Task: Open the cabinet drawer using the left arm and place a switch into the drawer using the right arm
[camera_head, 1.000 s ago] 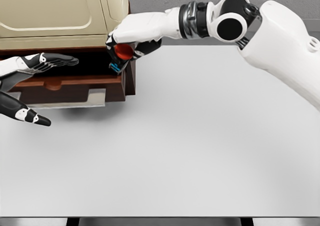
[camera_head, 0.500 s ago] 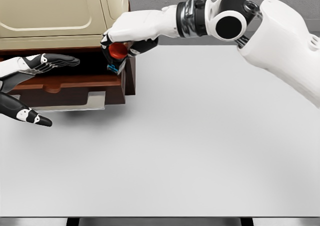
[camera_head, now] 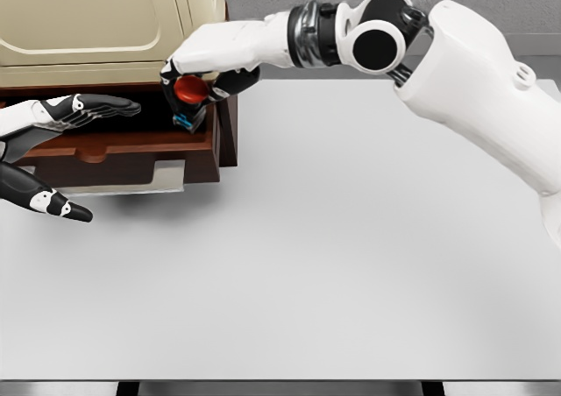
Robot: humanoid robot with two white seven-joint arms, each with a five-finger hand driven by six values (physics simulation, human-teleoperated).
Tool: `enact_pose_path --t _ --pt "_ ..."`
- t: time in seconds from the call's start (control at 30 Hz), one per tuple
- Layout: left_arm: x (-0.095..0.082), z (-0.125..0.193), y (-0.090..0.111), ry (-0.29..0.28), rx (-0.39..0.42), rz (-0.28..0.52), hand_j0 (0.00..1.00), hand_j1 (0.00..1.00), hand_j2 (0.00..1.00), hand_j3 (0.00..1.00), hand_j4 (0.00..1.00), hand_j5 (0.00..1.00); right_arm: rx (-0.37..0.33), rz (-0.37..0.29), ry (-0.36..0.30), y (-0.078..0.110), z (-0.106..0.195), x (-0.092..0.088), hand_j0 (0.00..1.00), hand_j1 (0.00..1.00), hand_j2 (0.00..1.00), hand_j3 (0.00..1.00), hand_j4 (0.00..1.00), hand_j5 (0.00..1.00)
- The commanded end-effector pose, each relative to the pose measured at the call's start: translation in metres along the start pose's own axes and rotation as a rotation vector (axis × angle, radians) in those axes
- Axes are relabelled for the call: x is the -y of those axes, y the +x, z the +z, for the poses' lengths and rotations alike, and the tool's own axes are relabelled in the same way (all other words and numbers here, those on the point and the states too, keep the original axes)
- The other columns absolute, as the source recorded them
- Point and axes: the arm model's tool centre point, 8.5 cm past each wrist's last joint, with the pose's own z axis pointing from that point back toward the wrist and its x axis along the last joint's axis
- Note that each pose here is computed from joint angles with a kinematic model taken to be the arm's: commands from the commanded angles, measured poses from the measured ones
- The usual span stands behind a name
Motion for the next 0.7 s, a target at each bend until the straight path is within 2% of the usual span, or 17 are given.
enact_pose_path --t 0.0,0.17,0.27,0.3,0.37,0.4,0.47,0.57,0.67 --pt "-0.001 0.000 0.001 0.005 0.001 0.005 1.00 1.00 1.00 1.00 1.00 1.00 -0.028 -0.026 -0.001 -0.005 -0.001 -0.001 0.98 0.98 0.98 0.98 0.98 0.98" --pt "-0.001 0.000 0.000 0.005 0.002 0.006 1.00 1.00 1.00 1.00 1.00 1.00 -0.035 -0.022 0.000 -0.008 0.006 -0.003 1.00 1.00 1.00 1.00 1.00 1.00" --pt "-0.001 0.000 0.000 0.005 0.002 0.006 1.00 1.00 1.00 1.00 1.00 1.00 -0.031 0.021 -0.001 -0.010 0.032 -0.005 1.00 1.00 1.00 1.00 1.00 1.00" --pt "-0.001 0.000 0.000 0.005 0.002 0.006 1.00 1.00 1.00 1.00 1.00 1.00 -0.005 0.047 0.001 -0.012 0.043 -0.008 1.00 1.00 1.00 1.00 1.00 1.00" --pt "-0.001 0.000 0.000 0.005 0.002 0.006 1.00 1.00 1.00 1.00 1.00 1.00 0.102 0.092 -0.009 -0.016 0.080 -0.017 1.00 1.00 1.00 1.00 1.00 1.00" --pt "-0.001 0.000 0.000 0.005 0.002 0.006 1.00 1.00 1.00 1.00 1.00 1.00 0.106 0.075 -0.015 -0.025 0.101 -0.027 1.00 1.00 1.00 1.00 1.00 1.00" --pt "-0.001 0.000 0.000 0.005 0.002 0.006 1.00 1.00 1.00 1.00 1.00 1.00 0.049 0.024 -0.022 -0.040 0.132 -0.037 1.00 1.00 1.00 1.00 1.00 1.00" --pt "-0.001 0.000 0.000 0.004 0.001 0.005 1.00 1.00 1.00 1.00 1.00 1.00 -0.025 0.001 -0.023 -0.055 0.165 -0.047 1.00 1.00 1.00 1.00 1.00 1.00" --pt "0.000 0.001 0.000 0.004 -0.001 0.007 1.00 1.00 1.00 1.00 1.00 1.00 -0.091 -0.044 -0.034 -0.067 0.195 -0.066 1.00 1.00 1.00 1.00 1.00 1.00"
